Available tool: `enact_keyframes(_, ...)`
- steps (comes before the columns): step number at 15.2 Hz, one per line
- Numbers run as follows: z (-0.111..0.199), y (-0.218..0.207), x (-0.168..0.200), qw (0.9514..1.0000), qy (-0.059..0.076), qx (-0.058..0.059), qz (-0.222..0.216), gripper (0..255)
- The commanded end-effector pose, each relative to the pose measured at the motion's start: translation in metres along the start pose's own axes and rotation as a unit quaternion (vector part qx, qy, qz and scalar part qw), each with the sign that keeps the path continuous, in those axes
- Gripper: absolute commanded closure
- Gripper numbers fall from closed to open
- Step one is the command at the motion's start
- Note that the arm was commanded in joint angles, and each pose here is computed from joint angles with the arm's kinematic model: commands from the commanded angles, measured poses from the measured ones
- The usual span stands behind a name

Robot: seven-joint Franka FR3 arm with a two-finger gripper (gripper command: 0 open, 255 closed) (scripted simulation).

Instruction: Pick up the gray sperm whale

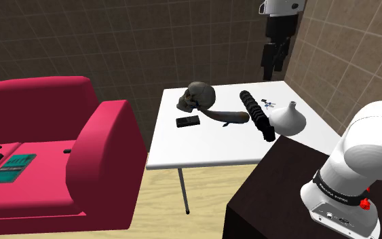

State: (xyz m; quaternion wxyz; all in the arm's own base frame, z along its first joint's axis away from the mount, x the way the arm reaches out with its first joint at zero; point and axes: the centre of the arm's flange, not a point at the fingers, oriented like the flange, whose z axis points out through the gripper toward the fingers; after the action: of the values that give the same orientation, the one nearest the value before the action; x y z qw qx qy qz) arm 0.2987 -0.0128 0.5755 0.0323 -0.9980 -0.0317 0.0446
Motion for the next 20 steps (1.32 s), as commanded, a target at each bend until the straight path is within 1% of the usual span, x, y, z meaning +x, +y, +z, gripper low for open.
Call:
enact_keyframes(1,0.0,0.0,0.0,1.0,0.0,0.0,0.0,0)
enact_keyframes(5,0.04,0.02,0.022,0.9995,0.013,-0.011,-0.026,0)
enact_keyframes(10,0.087,0.045,0.053,0.9976,0.029,-0.024,-0.058,0)
enact_keyframes(15,0.134,0.069,0.086,0.9943,0.045,-0.037,-0.09,0)
enact_keyframes(20,0.178,0.092,0.123,0.9894,0.061,-0.05,-0.122,0)
